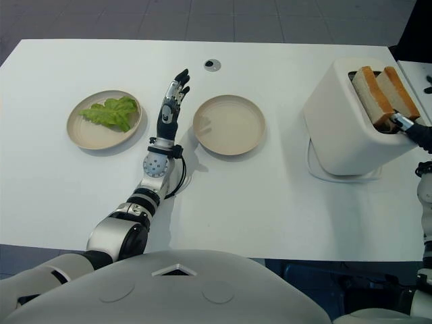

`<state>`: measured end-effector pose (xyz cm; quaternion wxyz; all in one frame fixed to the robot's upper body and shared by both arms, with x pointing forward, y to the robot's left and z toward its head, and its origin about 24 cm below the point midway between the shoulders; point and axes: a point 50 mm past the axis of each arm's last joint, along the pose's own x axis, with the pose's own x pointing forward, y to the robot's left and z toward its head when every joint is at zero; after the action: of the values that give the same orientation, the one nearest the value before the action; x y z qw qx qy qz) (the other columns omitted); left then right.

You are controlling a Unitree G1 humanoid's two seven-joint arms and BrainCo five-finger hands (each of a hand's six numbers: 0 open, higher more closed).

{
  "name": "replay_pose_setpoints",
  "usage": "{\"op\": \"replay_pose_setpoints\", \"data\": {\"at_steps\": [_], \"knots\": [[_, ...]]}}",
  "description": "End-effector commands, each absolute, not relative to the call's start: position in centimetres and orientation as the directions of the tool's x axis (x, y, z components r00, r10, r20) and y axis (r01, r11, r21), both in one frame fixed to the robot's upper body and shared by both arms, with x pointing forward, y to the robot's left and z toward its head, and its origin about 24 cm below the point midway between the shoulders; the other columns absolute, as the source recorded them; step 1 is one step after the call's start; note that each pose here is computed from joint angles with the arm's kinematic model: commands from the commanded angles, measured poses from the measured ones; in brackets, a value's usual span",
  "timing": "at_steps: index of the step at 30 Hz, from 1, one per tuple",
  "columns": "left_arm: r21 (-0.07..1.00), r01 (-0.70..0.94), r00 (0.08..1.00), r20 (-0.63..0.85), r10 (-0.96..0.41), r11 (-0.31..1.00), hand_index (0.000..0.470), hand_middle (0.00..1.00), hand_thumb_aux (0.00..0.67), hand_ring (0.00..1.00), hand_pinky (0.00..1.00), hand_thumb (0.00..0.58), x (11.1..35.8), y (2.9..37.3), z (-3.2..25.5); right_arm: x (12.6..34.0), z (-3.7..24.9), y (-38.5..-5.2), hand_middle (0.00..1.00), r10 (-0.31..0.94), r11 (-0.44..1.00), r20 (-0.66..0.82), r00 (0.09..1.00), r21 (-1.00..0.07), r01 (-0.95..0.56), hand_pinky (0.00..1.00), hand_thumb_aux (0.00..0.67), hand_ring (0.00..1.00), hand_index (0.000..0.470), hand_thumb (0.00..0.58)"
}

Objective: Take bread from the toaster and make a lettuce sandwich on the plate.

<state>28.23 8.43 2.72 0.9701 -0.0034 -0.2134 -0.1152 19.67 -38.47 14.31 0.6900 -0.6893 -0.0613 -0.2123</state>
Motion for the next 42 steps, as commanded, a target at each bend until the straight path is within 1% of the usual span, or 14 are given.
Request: {"op": "replay_pose_setpoints", "data": {"at_steps": [1, 7, 10, 13, 15, 17, 18, 20, 23, 26, 30, 33, 38, 42], "knots": [[0.008, 0.229, 0.932, 0.286, -0.222, 0.973, 0.000, 0.00, 0.000, 0.00, 0.00, 0.000, 25.7, 8.2, -0.6, 19.1, 15.4, -37.0, 1.00, -0.165, -0.031, 0.402, 0.901, -0.915, 0.403, 1.00, 0.670, 1.00, 0.470, 0.580], [0.011, 0.220, 0.933, 0.289, -0.214, 0.975, 0.000, 0.00, 0.000, 0.00, 0.00, 0.000, 25.7, 8.5, -0.5, 18.7, 16.6, -37.0, 1.00, -0.199, -0.035, 0.484, 0.852, -0.872, 0.488, 1.00, 0.670, 1.00, 0.470, 0.580], [0.011, 0.216, 0.934, 0.290, -0.210, 0.976, 0.000, 0.00, 0.000, 0.00, 0.00, 0.000, 25.7, 8.6, -0.5, 18.5, 18.3, -36.6, 1.00, -0.182, -0.027, 0.597, 0.781, -0.797, 0.603, 1.00, 0.670, 1.00, 0.470, 0.580], [0.012, 0.211, 0.935, 0.290, -0.205, 0.978, 0.000, 0.00, 0.000, 0.00, 0.00, 0.000, 25.7, 8.7, -0.5, 16.9, 22.0, -34.6, 1.00, -0.110, 0.050, 0.847, 0.520, -0.518, 0.854, 1.00, 0.670, 1.00, 0.470, 0.580], [0.012, 0.204, 0.936, 0.291, -0.199, 0.979, 0.000, 0.00, 0.000, 0.00, 0.00, 0.000, 25.7, 8.9, -0.5, 16.3, 23.3, -31.9, 1.00, -0.041, 0.205, 0.912, 0.409, -0.393, 0.897, 1.00, 0.670, 1.00, 0.470, 0.580], [0.013, 0.199, 0.936, 0.294, -0.194, 0.980, 0.000, 0.00, 0.000, 0.00, 0.00, 0.000, 25.7, 9.0, -0.4, 17.1, 23.3, -28.7, 1.00, 0.002, 0.440, 0.905, 0.425, -0.383, 0.812, 1.00, 0.670, 1.00, 0.470, 0.580], [0.013, 0.196, 0.936, 0.296, -0.191, 0.981, 0.000, 0.00, 0.000, 0.00, 0.00, 0.000, 25.8, 9.0, -0.4, 17.8, 22.9, -27.3, 1.00, 0.010, 0.568, 0.881, 0.473, -0.394, 0.723, 1.00, 0.670, 1.00, 0.470, 0.580], [0.014, 0.190, 0.935, 0.302, -0.185, 0.982, 0.000, 0.00, 0.000, 0.00, 0.00, 0.000, 25.9, 9.1, -0.3, 20.3, 20.8, -24.8, 1.00, 0.011, 0.812, 0.765, 0.644, -0.382, 0.440, 1.00, 0.670, 1.00, 0.470, 0.580], [0.015, 0.183, 0.934, 0.308, -0.179, 0.983, 0.000, 0.00, 0.000, 0.00, 0.00, 0.000, 26.2, 9.2, -0.1, 23.3, 17.0, -21.6, 1.00, 0.113, 0.945, 0.551, 0.826, -0.316, 0.081, 1.00, 0.670, 1.00, 0.470, 0.580], [0.013, 0.150, 0.936, 0.319, -0.146, 0.989, 0.000, 0.00, 0.000, 0.00, 0.00, 0.000, 26.5, 9.5, 0.2, 26.1, 13.1, -18.8, 1.00, 0.230, 0.939, 0.373, 0.899, -0.329, -0.103, 1.00, 0.670, 1.00, 0.470, 0.580], [-0.001, 0.071, 0.940, 0.336, -0.066, 0.997, 0.000, 0.00, 0.000, 0.00, 0.00, 0.000, 27.0, 10.5, 0.6, 29.9, 9.8, -17.9, 1.00, 0.253, 0.903, 0.245, 0.936, -0.408, -0.138, 1.00, 0.670, 1.00, 0.470, 0.580], [0.006, 0.084, 0.939, 0.334, -0.081, 0.996, 0.000, 0.00, 0.000, 0.00, 0.00, 0.000, 27.1, 10.1, 0.6, 31.7, 8.2, -18.6, 1.00, 0.263, 0.857, 0.171, 0.949, -0.493, -0.148, 1.00, 0.670, 1.00, 0.470, 0.580], [0.015, 0.110, 0.937, 0.331, -0.109, 0.994, 0.000, 0.00, 0.000, 0.00, 0.00, 0.000, 27.3, 9.6, 0.7, 31.8, 6.7, -18.1, 1.00, 0.394, 0.760, 0.077, 0.916, -0.588, -0.277, 1.00, 0.670, 1.00, 0.470, 0.580], [0.041, 0.140, 0.920, 0.365, -0.145, 0.989, 0.000, 0.00, 0.000, 0.00, 0.00, 0.000, 27.5, 9.3, 1.3, 30.0, 5.0, -17.1, 1.00, 0.551, 0.628, -0.056, 0.833, -0.629, -0.458, 1.00, 0.670, 1.00, 0.470, 0.580]]}}
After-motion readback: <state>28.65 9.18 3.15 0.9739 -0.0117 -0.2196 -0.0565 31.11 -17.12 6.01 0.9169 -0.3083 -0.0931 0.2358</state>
